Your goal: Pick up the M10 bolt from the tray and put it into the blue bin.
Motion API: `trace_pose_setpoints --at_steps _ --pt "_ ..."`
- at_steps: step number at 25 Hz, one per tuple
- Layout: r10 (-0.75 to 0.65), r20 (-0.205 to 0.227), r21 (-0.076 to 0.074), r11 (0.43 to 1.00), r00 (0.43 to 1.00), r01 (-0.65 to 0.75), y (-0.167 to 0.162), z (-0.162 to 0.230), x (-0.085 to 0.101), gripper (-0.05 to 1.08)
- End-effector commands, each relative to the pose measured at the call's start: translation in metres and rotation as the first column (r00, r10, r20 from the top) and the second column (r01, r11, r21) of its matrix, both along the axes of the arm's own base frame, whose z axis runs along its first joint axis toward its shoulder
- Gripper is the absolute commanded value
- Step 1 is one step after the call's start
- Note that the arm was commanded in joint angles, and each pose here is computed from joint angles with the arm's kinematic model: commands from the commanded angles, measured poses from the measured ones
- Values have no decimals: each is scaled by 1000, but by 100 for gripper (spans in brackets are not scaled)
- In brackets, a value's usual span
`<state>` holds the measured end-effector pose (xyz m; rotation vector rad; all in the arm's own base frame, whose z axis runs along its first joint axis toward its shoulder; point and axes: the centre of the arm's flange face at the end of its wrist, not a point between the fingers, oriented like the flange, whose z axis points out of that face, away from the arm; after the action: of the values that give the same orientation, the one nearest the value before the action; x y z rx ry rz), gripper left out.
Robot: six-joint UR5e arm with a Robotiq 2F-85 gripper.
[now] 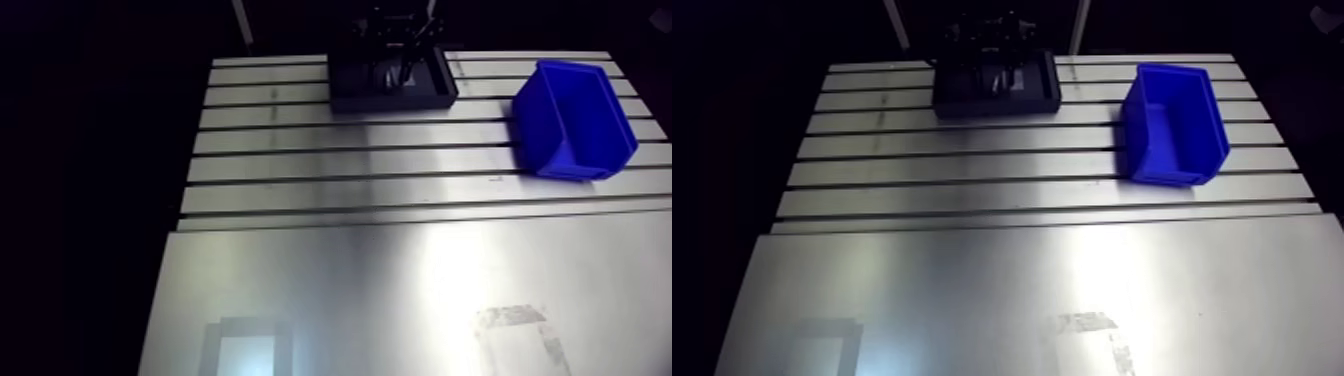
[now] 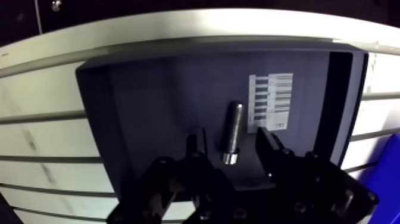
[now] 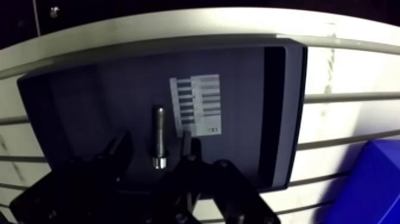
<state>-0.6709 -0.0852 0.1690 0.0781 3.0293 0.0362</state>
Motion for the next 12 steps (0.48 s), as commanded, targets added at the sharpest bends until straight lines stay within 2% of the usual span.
trace_pose_setpoints --at_steps 1,12 --pt "-3 3 0 1000 1000 3 2 -2 0 47" --pt "-6 -4 -3 1000 1000 6 5 1 -2 52"
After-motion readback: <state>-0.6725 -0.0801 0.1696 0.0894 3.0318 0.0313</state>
